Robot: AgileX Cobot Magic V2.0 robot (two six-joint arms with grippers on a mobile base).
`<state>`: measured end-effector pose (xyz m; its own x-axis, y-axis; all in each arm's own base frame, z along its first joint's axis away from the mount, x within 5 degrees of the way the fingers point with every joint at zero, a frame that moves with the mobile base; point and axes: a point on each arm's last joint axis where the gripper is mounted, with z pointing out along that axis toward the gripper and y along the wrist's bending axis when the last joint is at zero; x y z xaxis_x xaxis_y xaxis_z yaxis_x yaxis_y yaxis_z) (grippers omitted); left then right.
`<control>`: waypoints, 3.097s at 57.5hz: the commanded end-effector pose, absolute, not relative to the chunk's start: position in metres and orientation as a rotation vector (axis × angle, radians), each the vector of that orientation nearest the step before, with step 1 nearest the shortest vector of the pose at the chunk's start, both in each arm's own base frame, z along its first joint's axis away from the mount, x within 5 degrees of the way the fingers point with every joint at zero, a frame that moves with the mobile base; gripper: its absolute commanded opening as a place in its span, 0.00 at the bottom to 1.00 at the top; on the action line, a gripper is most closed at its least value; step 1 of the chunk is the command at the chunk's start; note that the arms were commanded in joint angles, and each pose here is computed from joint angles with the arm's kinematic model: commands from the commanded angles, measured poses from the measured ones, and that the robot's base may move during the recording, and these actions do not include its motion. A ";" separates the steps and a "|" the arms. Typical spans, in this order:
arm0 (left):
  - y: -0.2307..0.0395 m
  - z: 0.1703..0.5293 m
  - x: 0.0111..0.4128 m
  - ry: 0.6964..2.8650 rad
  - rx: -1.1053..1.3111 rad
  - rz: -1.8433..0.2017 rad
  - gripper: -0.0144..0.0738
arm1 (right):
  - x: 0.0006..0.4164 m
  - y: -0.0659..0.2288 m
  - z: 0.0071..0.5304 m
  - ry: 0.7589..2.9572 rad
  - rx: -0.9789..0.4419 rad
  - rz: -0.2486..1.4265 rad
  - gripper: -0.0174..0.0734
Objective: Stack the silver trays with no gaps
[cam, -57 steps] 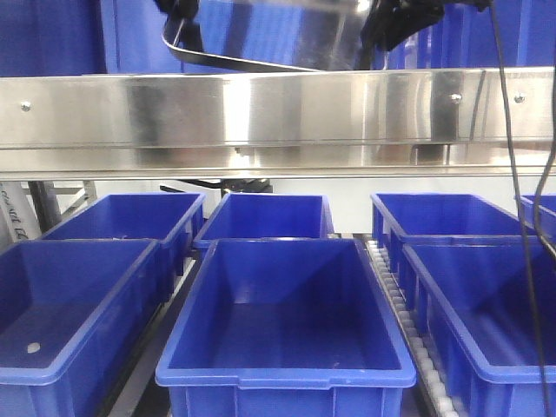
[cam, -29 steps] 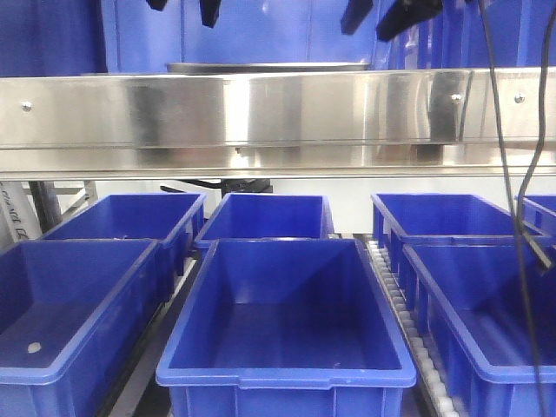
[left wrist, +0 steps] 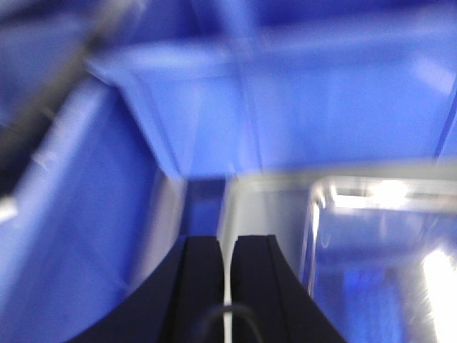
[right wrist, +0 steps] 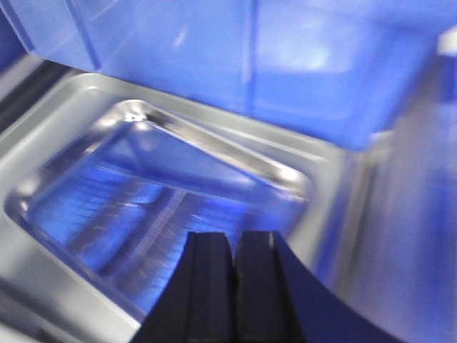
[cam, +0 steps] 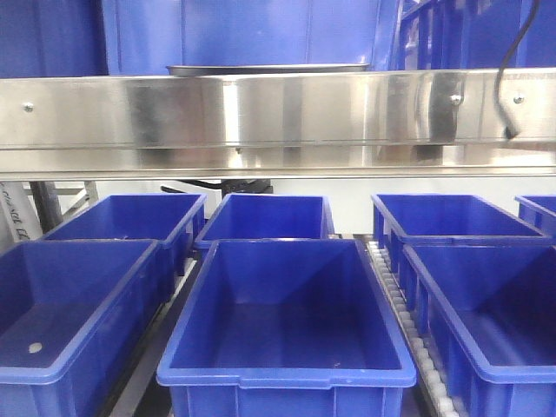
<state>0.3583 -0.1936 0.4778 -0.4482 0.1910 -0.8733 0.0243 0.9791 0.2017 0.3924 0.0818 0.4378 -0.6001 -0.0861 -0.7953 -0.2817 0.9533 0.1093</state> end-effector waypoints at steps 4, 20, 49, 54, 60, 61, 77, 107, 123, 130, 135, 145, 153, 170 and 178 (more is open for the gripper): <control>-0.175 0.519 0.327 1.929 0.120 0.136 0.19 | 0.362 0.074 0.474 2.125 -0.277 0.222 0.11; -0.150 0.580 0.262 1.723 0.187 0.036 0.19 | 0.290 0.061 0.532 1.927 -0.269 0.216 0.11; -0.074 0.546 0.131 1.466 0.388 -0.179 0.19 | 0.120 0.028 0.502 1.600 -0.224 0.179 0.11; -0.054 0.519 0.103 1.445 0.402 -0.234 0.19 | 0.085 0.022 0.486 1.552 -0.217 0.181 0.11; -0.032 0.481 0.076 1.463 0.407 -0.259 0.19 | 0.054 0.017 0.460 1.537 -0.216 0.190 0.11; -0.030 0.476 0.073 1.467 0.406 -0.263 0.19 | 0.050 0.017 0.456 1.535 -0.215 0.190 0.11; 0.009 0.401 0.028 1.475 0.381 -0.297 0.19 | 0.008 0.012 0.396 1.520 -0.211 0.233 0.11; 0.044 0.382 -0.007 1.421 0.295 -0.317 0.19 | 0.003 0.015 0.380 1.536 -0.204 0.307 0.11; 0.044 0.382 -0.007 1.421 0.295 -0.317 0.19 | 0.003 0.015 0.380 1.536 -0.204 0.307 0.11; 0.044 0.382 -0.007 1.421 0.295 -0.317 0.19 | 0.003 0.015 0.380 1.536 -0.204 0.307 0.11; 0.044 0.382 -0.007 1.421 0.295 -0.315 0.19 | 0.003 0.015 0.380 1.537 -0.199 0.303 0.11; 0.044 0.382 -0.007 1.417 0.295 -0.317 0.19 | 0.005 0.010 0.388 1.437 -0.108 0.163 0.11; 0.044 0.382 -0.007 1.417 0.295 -0.317 0.19 | 0.006 0.008 0.393 1.380 -0.007 0.046 0.11; 0.044 0.382 -0.007 1.417 0.295 -0.317 0.19 | 0.035 -0.002 0.352 1.357 0.124 -0.088 0.11; 0.044 0.382 -0.007 1.417 0.295 -0.317 0.19 | 0.046 -0.006 0.306 1.405 0.146 -0.093 0.11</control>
